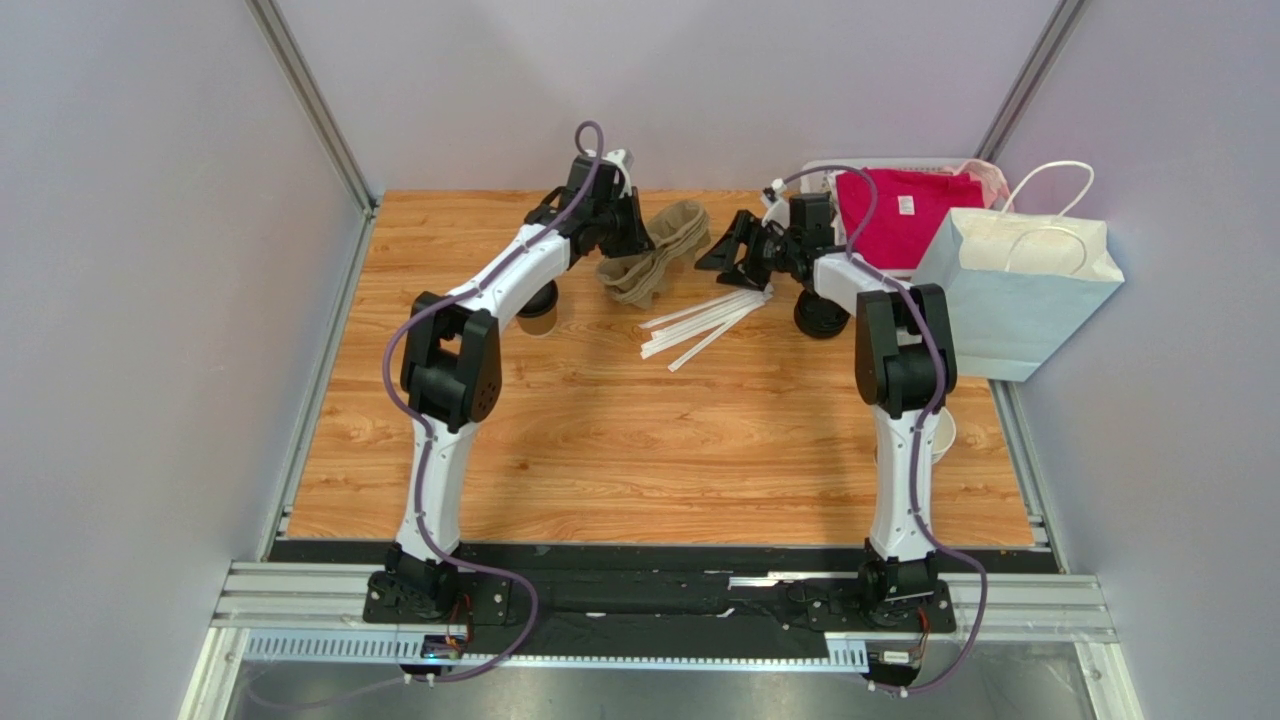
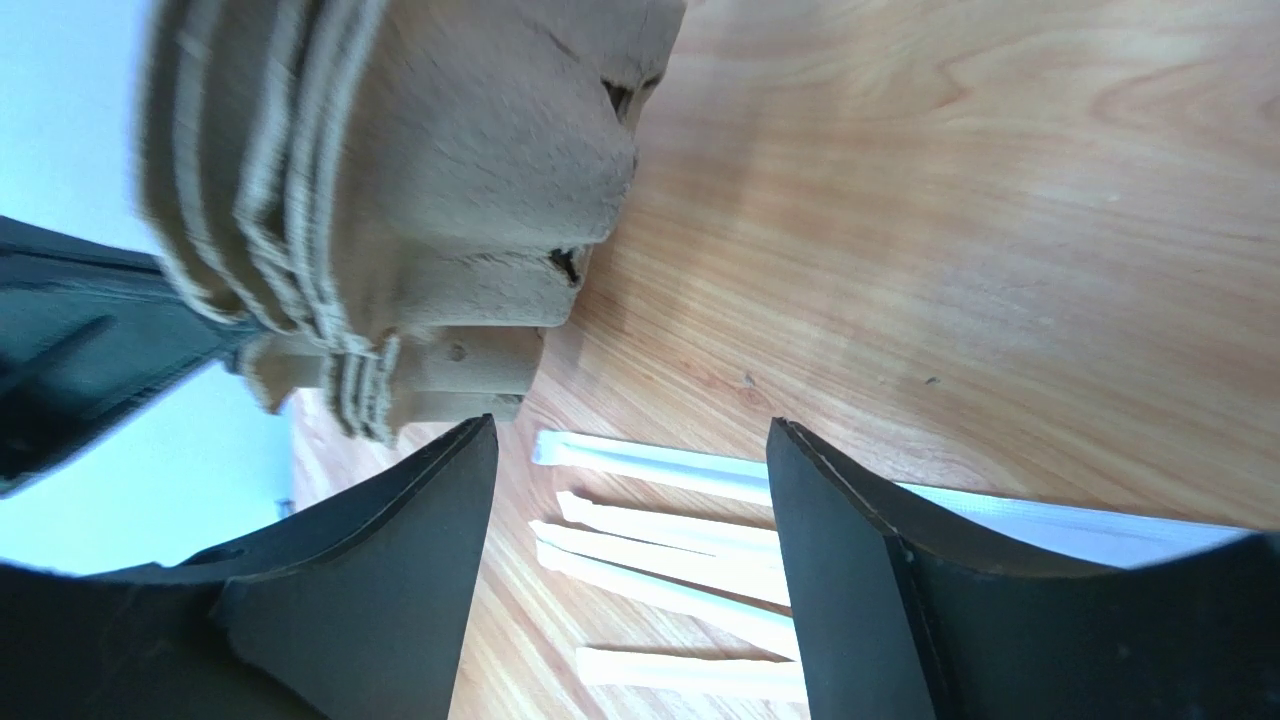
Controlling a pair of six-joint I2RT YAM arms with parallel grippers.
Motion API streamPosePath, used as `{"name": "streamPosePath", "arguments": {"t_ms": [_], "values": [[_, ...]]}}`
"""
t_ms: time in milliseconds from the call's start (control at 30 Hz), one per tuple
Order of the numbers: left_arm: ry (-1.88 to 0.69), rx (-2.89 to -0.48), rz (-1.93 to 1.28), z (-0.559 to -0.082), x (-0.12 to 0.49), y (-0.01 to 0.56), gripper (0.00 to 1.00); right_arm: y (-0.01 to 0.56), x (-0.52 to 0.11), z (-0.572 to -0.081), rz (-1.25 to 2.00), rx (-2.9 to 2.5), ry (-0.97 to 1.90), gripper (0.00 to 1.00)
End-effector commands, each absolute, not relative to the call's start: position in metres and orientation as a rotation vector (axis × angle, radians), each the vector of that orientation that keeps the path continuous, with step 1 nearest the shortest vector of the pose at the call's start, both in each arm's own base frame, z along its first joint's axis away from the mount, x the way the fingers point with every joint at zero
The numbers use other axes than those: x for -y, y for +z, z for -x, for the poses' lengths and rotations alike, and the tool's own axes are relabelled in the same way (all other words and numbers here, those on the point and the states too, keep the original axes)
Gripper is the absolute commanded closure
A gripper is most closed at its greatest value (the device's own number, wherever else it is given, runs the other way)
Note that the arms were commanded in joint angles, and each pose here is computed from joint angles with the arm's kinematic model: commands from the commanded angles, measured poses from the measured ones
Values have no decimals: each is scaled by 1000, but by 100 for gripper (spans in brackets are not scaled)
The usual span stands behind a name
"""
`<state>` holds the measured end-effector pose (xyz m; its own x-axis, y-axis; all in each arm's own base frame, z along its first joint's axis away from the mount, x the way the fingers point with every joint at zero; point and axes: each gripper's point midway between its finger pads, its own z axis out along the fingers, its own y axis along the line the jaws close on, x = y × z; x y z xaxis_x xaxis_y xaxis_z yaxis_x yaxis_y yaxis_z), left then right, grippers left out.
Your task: Pack the takeout coffee
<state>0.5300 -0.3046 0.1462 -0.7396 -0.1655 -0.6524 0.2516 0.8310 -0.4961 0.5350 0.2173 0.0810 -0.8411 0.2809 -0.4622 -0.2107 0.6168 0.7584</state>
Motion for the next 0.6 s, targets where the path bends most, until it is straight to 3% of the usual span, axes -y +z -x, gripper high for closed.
{"name": "streamPosePath", "arguments": {"t_ms": [0,567], "values": [[-714,-2184,-114,-533,304,186,100,141,-227,-546,-58,-2118,1301,30],[-722,-2197,-121,-527,317,180,100,130,-257,-562,-254,-2103,1375,36]]}}
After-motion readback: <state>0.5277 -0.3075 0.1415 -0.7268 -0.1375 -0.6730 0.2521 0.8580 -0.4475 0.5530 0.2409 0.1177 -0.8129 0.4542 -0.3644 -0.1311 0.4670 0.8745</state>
